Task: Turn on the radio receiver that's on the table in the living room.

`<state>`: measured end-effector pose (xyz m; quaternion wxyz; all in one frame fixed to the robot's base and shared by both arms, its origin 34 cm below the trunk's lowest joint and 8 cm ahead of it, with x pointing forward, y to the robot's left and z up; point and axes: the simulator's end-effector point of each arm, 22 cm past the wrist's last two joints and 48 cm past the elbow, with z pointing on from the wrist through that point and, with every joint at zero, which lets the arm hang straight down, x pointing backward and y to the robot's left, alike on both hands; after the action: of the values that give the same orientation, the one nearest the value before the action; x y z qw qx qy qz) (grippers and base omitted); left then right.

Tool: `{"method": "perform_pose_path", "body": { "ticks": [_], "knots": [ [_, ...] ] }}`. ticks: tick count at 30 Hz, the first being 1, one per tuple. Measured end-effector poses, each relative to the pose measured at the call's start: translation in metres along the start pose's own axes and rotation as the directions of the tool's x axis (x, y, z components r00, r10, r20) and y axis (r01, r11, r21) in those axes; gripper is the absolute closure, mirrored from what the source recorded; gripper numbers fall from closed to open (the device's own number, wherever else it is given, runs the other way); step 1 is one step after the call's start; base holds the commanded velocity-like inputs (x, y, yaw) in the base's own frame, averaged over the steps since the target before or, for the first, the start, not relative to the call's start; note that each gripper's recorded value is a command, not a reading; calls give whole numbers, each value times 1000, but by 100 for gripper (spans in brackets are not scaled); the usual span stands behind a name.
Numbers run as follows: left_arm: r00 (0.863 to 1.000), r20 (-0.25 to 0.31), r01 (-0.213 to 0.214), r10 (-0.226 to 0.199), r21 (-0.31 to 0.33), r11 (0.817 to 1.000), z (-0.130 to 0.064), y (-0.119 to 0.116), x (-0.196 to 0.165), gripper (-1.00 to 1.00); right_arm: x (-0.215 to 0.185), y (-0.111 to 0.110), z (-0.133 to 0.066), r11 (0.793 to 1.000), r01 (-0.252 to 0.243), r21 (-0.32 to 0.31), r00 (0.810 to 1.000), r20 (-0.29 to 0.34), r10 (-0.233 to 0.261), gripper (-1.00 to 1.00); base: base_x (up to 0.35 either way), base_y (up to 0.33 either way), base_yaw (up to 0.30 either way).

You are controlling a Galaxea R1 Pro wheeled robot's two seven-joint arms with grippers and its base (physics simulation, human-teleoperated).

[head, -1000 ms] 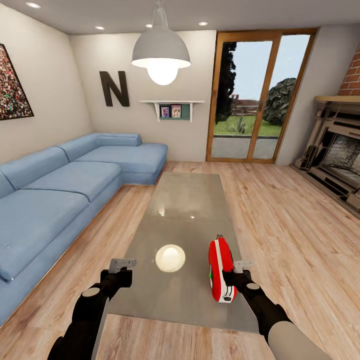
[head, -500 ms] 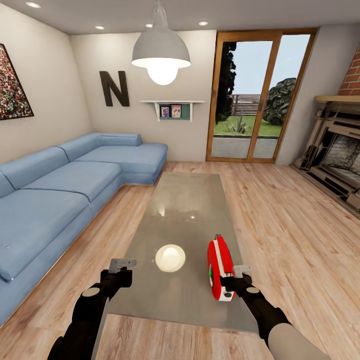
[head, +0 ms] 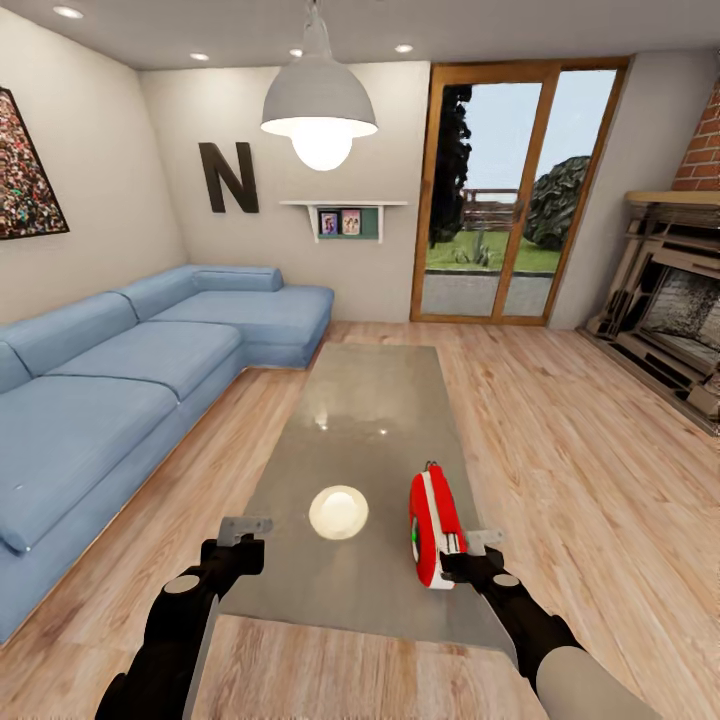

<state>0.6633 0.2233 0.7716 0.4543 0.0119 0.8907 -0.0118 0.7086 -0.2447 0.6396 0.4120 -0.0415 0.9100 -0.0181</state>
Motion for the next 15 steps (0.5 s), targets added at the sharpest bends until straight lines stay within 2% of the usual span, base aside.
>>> {"method": "perform_pose_path", "body": {
  "ticks": [15],
  "knots": [
    [1000,1,-1,1,2,1000,0,-1,0,100,0,0,0,1000,1,0,1000,0,-1,-100,-290,-191,0]
  ]
}}
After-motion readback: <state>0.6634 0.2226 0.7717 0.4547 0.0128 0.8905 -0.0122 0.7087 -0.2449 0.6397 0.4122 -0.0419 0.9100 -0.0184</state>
